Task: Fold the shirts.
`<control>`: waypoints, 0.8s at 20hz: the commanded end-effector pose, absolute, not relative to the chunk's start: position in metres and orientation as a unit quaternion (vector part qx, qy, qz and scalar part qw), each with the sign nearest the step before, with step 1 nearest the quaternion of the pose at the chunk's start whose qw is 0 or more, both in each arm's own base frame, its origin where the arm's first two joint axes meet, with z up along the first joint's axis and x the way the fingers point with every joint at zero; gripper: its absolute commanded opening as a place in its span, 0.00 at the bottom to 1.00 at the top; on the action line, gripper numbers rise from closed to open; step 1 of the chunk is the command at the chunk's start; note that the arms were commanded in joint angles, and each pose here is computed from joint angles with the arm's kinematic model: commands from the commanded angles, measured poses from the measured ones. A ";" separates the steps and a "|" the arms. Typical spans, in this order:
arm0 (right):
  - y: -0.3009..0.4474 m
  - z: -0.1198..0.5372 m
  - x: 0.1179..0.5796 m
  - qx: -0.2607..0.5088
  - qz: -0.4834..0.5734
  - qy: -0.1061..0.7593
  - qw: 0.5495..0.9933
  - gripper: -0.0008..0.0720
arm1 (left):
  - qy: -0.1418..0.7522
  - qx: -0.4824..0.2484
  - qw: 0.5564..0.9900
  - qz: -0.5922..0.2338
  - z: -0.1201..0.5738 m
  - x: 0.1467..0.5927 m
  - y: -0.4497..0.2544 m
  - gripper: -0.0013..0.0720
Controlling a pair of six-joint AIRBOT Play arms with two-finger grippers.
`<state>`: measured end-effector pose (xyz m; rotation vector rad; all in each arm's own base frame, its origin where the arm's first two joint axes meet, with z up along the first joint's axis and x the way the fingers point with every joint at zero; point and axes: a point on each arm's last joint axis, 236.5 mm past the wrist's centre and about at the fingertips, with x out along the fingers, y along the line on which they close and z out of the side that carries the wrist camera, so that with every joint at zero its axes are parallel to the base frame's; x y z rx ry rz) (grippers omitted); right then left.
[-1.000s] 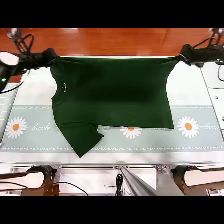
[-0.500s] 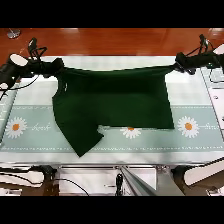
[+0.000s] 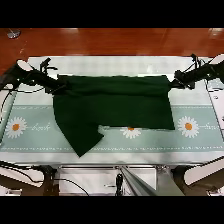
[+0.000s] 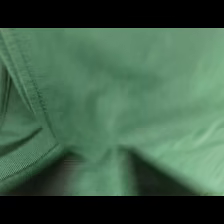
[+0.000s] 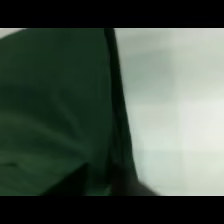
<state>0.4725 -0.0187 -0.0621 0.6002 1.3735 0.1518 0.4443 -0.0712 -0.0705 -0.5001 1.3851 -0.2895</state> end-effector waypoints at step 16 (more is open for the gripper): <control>-0.030 -0.046 0.298 0.423 -0.007 0.506 0.752 0.86 | 0.592 -0.420 0.687 -0.027 -0.066 0.249 -0.023 0.98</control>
